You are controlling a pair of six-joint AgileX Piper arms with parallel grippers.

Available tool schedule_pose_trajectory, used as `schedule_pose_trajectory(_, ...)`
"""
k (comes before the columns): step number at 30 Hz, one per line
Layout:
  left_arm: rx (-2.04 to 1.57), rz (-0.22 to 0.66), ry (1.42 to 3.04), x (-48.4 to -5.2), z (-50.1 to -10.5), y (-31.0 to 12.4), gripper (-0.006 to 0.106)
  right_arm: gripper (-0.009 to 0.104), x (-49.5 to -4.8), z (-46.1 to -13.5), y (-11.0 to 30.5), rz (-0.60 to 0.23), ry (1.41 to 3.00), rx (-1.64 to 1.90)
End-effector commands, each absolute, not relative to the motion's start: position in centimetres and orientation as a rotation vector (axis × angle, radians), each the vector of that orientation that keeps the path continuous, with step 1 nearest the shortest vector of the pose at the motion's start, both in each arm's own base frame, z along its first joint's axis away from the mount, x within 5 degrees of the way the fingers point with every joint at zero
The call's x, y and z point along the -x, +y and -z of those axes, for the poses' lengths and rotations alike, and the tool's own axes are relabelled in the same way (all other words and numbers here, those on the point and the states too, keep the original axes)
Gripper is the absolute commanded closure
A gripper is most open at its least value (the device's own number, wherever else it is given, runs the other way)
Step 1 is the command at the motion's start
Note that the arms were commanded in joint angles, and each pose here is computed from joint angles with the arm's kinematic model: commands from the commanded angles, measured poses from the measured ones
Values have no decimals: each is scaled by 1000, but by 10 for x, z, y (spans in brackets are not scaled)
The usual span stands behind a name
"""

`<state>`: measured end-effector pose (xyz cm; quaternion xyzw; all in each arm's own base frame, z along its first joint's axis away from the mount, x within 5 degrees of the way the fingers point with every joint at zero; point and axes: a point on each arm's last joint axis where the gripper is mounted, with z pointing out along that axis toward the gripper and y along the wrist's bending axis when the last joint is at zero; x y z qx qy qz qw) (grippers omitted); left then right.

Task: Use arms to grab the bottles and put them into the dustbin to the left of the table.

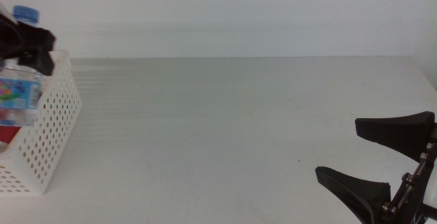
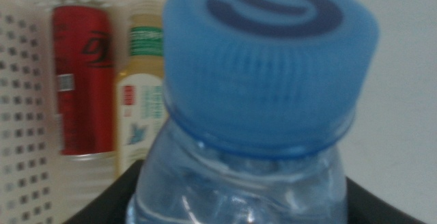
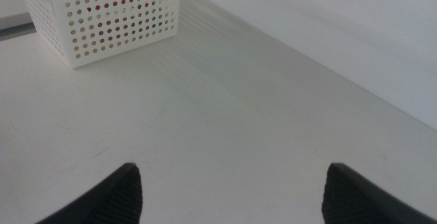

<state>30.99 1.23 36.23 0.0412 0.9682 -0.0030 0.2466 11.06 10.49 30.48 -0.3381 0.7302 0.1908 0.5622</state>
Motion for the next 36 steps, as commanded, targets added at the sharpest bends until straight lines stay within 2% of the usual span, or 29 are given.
schedule_pose_trajectory(1, -101, -28, 2549, -310, -388, 27, 105, 23, -112, -321, 106, -460, 1622, 763)
schedule_pose_trajectory(11, 10, -82, 2633, -343, -363, 89, 105, 23, -112, -321, 106, -460, 1622, 763)
schedule_pose_trajectory(21, 24, -77, 2782, -374, -307, 104, 105, 23, -112, -321, 106, -460, 1622, 763)
schedule_pose_trajectory(25, 20, -82, 2829, -380, -291, 108, 101, 23, -112, -321, 106, -460, 1622, 763)
schedule_pose_trajectory(29, 19, -75, 2848, -383, -283, 108, 88, 23, -112, -321, 106, -460, 1622, 763)
schedule_pose_trajectory(32, 20, -73, 2850, -384, -282, 109, 70, 23, -112, -321, 106, -460, 1622, 763)
schedule_pose_trajectory(33, 20, -74, 2850, -384, -282, 109, 63, 23, -112, -321, 106, -460, 1622, 763)
schedule_pose_trajectory(34, 19, -77, 2851, -384, -282, 109, 36, 23, -112, -321, 106, -460, 1622, 763)
schedule_pose_trajectory(36, 19, -73, 2854, -383, -282, 109, 18, 23, -112, -321, 106, -460, 1622, 763)
